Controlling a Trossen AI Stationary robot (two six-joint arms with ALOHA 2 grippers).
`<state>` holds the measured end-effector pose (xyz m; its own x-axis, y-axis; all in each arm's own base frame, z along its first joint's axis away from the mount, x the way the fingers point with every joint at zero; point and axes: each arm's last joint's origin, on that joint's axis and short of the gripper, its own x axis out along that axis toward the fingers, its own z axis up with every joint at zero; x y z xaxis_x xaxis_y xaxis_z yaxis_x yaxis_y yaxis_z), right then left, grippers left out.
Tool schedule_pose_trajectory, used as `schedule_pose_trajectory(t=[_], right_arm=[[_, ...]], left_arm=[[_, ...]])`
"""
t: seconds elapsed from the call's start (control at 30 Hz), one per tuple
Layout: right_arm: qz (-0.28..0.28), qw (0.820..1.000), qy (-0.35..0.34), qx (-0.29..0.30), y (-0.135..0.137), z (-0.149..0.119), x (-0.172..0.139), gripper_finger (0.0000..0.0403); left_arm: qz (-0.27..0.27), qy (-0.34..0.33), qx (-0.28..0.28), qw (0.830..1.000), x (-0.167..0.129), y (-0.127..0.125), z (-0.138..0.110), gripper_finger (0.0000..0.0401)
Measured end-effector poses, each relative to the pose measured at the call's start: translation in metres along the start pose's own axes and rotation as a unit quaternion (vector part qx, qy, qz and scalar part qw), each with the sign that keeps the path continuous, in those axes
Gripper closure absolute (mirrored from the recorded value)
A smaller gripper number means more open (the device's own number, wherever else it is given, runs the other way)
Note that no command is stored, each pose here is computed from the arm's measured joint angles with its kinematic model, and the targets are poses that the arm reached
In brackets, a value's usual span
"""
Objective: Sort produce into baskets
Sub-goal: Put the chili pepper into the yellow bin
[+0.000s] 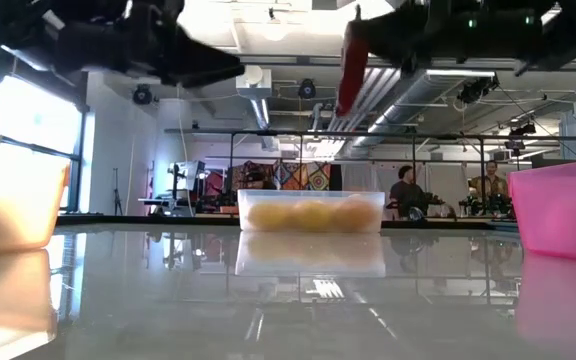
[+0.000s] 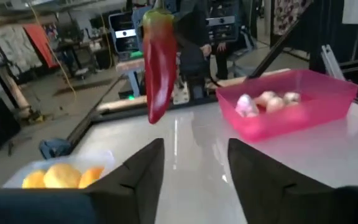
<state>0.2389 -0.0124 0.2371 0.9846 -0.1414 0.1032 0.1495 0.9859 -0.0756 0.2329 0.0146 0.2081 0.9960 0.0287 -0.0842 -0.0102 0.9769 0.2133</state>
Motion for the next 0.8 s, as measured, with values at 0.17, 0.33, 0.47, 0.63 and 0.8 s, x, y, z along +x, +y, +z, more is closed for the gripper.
schedule_pose_trajectory(t=[0.17,0.33,0.47,0.63,0.8], right_arm=[[0.016,0.999,-0.032,-0.018,0.009,0.018,0.006,0.0283],[0.029,0.997,-0.058,-0.039,0.017,0.025,0.006,0.0283],[0.037,0.996,-0.064,-0.051,0.021,0.027,0.005,0.0283],[0.04,0.995,-0.07,-0.06,0.023,0.028,0.004,0.0283],[0.04,0.995,-0.075,-0.058,0.023,0.029,0.004,0.0283]], left_arm=[[0.014,0.0,0.033,0.999,0.023,-0.005,0.013,0.0198],[0.039,-0.007,0.058,0.997,0.046,-0.007,0.026,0.0171],[0.034,-0.015,0.093,0.995,0.062,-0.011,0.033,0.0163],[0.027,-0.02,0.104,0.994,0.083,-0.016,0.038,0.0162],[0.062,-0.015,0.103,0.993,0.1,-0.015,0.043,0.0162]])
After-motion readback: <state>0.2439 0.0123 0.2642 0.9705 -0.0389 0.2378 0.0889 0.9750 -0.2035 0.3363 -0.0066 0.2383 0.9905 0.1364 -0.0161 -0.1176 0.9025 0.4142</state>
